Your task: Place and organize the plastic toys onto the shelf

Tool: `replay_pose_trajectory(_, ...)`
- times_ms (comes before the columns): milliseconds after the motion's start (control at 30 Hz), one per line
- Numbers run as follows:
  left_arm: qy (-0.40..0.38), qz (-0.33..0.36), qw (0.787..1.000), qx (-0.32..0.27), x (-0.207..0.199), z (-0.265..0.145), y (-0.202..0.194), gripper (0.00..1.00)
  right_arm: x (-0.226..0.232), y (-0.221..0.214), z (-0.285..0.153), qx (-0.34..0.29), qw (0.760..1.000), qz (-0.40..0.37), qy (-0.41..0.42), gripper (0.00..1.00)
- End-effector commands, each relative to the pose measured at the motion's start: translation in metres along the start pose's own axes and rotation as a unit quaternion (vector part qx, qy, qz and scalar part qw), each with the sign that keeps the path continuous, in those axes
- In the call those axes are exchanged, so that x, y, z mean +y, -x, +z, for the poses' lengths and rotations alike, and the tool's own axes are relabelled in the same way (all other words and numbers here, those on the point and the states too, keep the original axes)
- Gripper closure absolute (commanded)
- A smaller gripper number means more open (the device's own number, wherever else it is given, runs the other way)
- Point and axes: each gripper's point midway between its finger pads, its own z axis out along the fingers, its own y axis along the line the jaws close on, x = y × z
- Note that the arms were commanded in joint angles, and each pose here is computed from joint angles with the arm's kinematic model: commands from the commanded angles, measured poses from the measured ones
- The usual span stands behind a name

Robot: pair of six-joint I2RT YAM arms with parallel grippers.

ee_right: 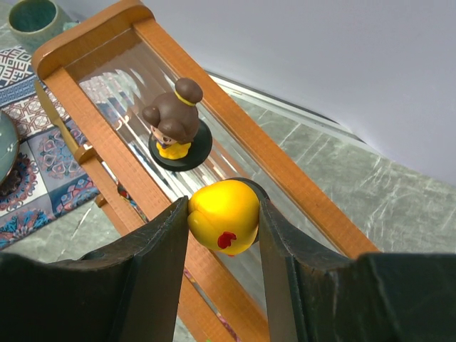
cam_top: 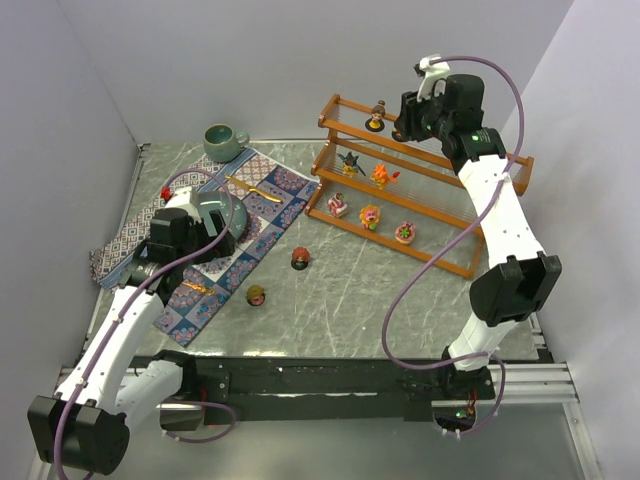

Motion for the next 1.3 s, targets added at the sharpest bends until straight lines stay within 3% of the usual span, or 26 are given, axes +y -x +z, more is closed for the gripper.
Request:
replay_pose_trajectory(0,-0.011,0.005,1.0,-0.015,-0.004,-0.002,0.009,0.03,-0.005,0.016,0.0,-0.019,1.0,-0.003,0.0,0.69)
replay_pose_trajectory(267,-0.011,0.005,1.0,-0.015,-0.003,-0.002,0.009,0.03,-0.005,0.016,0.0,-0.019,1.0,0.002,-0.001,0.5)
replay_pose_trajectory(400,-0.011,0.005,1.0,-0.016,-0.004,-0.002,0.009,0.03,-0.005,0.019,-0.003,-0.024,1.0,0.004,-0.003,0.36)
replay_pose_trajectory(667,-0.016,0.004,0.999,-0.028,-0.005,-0.007,0.013,0.03,0.0,0.041,-0.027,-0.071,0.997,0.01,-0.006,0.21)
replay_pose_trajectory(900,-0.031,0.003,0.999,-0.045,-0.01,-0.016,0.018,0.03,0.022,0.06,-0.08,-0.127,0.992,0.016,0.01,0.16)
replay_pose_trajectory(933,-0.032,0.002,0.998,-0.046,-0.01,-0.017,0.018,0.03,0.026,0.045,-0.079,-0.117,0.993,0.022,0.015,0.16)
replay_pose_trajectory(1000,-0.035,0.003,0.998,-0.051,-0.011,-0.02,0.02,0.03,0.043,0.056,-0.103,-0.157,0.987,0.016,0.034,0.16)
replay_pose_trajectory(1100,-0.041,0.002,0.998,-0.055,-0.013,-0.022,0.021,0.03,0.073,0.038,-0.118,-0.182,0.981,0.02,0.07,0.15)
replay_pose_trajectory(1267,-0.049,0.002,0.997,-0.06,-0.015,-0.026,0.021,0.03,0.125,-0.02,-0.115,-0.162,0.979,0.002,0.121,0.15)
